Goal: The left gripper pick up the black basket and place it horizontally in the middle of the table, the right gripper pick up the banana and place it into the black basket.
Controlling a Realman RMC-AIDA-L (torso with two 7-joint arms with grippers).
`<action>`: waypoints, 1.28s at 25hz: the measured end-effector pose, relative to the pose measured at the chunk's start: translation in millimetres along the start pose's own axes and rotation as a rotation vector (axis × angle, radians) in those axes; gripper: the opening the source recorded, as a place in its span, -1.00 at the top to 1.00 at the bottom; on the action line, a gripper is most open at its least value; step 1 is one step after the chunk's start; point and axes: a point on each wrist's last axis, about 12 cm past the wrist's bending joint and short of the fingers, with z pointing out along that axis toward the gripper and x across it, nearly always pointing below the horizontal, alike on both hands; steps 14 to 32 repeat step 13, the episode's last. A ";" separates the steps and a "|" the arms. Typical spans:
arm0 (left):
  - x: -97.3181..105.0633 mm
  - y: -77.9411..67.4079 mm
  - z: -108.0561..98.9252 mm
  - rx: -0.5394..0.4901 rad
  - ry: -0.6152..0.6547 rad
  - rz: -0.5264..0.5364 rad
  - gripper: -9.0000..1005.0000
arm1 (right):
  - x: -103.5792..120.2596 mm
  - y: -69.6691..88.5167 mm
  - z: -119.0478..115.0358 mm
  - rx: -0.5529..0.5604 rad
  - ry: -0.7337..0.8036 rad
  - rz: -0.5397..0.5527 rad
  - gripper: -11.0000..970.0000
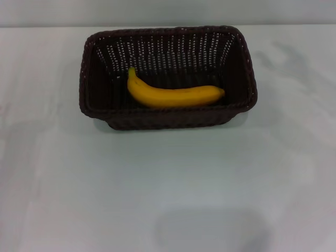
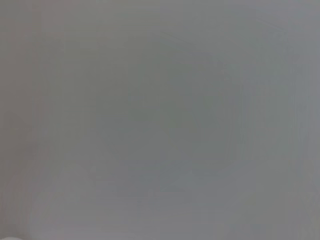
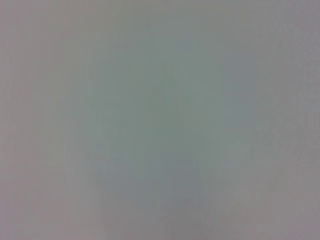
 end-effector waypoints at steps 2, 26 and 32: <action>0.2 0.2 -0.4 -0.002 0.001 0.000 -0.77 | 16.6 -21.0 -23.6 0.125 -0.045 -0.035 -0.74; 5.8 -2.2 -0.2 -0.007 0.020 -0.016 -0.77 | 84.4 -51.8 -90.7 0.534 0.125 -0.570 -0.74; 5.8 -2.2 -0.2 -0.007 0.020 -0.016 -0.77 | 84.4 -51.8 -90.7 0.534 0.125 -0.570 -0.74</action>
